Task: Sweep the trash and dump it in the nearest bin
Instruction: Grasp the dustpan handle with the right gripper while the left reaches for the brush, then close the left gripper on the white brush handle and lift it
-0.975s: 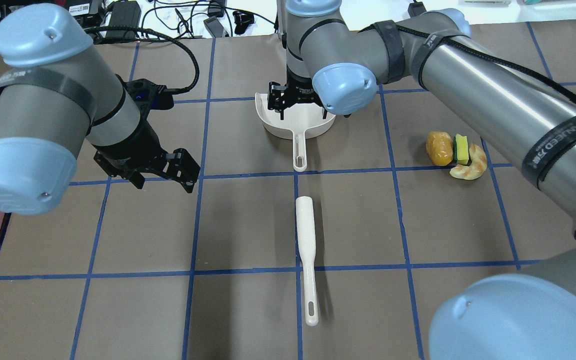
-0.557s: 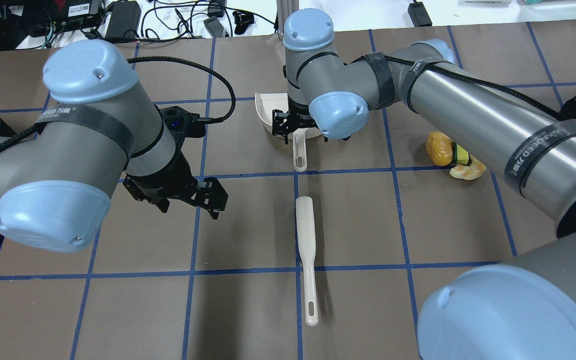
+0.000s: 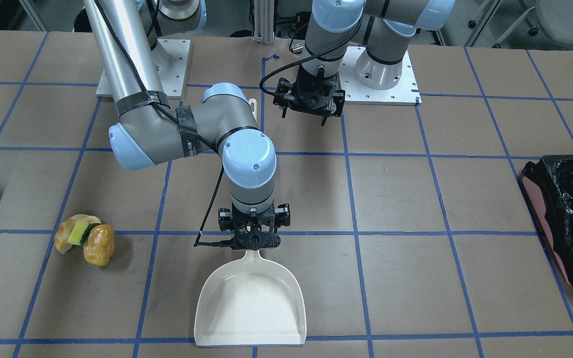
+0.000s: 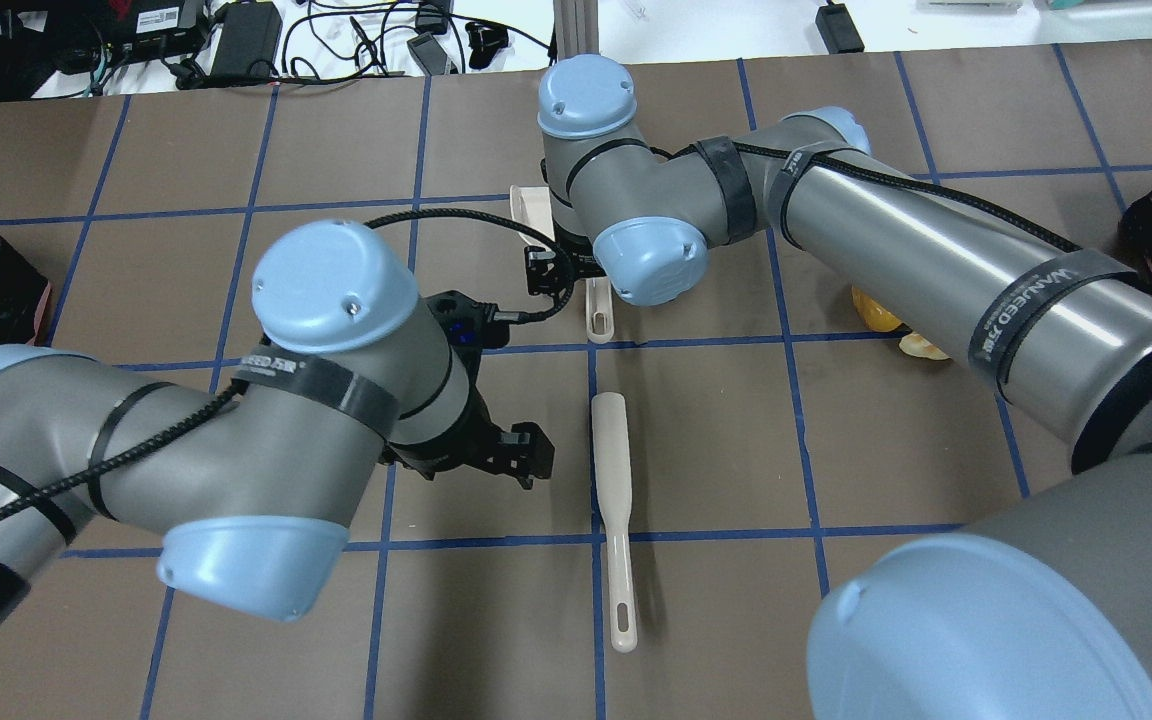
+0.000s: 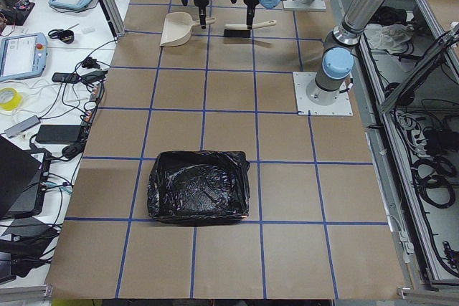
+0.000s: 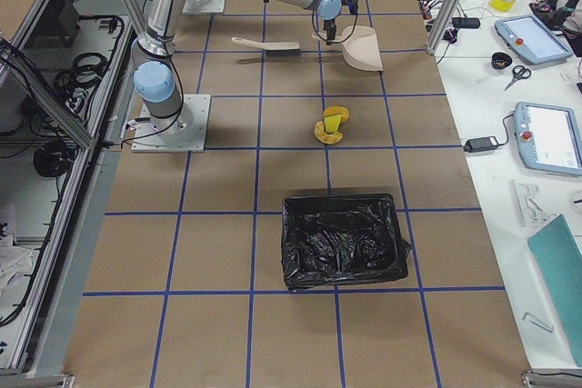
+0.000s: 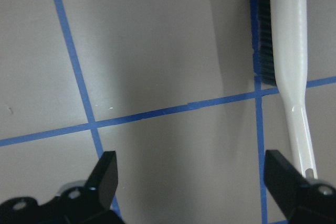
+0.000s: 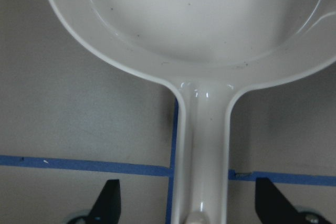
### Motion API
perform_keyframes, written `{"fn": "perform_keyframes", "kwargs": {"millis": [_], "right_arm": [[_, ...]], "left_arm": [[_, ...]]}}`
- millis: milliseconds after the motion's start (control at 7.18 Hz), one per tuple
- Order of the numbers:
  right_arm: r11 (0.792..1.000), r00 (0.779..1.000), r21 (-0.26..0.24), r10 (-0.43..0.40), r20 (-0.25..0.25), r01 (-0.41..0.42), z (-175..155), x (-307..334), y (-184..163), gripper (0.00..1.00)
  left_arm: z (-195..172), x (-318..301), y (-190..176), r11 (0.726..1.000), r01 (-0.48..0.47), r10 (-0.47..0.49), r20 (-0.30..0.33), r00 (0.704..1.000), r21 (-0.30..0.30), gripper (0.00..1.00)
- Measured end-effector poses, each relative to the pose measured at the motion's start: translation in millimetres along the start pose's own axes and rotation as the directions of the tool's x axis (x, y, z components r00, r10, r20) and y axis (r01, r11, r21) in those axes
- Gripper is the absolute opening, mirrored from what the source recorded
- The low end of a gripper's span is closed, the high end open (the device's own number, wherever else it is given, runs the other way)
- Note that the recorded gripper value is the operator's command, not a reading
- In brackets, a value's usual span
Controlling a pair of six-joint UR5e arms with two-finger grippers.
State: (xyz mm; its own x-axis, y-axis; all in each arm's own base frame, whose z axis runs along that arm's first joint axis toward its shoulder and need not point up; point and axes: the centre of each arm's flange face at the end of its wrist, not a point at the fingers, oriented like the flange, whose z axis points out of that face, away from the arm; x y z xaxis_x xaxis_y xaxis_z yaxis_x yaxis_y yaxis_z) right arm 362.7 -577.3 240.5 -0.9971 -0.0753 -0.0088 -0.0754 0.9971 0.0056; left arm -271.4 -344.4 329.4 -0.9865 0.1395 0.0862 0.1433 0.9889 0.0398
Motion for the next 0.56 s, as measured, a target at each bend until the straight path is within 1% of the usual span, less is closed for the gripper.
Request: {"fn": "perform_keyframes", "kwargs": {"millis": [139, 279, 557], "right_arm": [[1.000, 1.000, -0.008, 0.002, -0.002, -0.002, 2.8, 2.1, 1.6, 0.81], [1.000, 1.000, -0.017, 0.005, -0.005, -0.005, 5.2, 5.3, 3.4, 0.71], [1.000, 1.000, -0.020, 0.013, -0.006, -0.013, 5.3, 7.2, 4.7, 0.70]], "left_arm": [[10.1, 13.9, 9.0, 1.000, 0.015, -0.015, -0.001, 1.000, -0.002, 0.98], [17.1, 24.6, 14.4, 0.999, 0.036, -0.036, -0.003, 0.999, -0.005, 0.98], [30.4, 42.4, 19.6, 0.998, 0.063, -0.063, -0.005, 0.998, 0.003, 0.97]]}}
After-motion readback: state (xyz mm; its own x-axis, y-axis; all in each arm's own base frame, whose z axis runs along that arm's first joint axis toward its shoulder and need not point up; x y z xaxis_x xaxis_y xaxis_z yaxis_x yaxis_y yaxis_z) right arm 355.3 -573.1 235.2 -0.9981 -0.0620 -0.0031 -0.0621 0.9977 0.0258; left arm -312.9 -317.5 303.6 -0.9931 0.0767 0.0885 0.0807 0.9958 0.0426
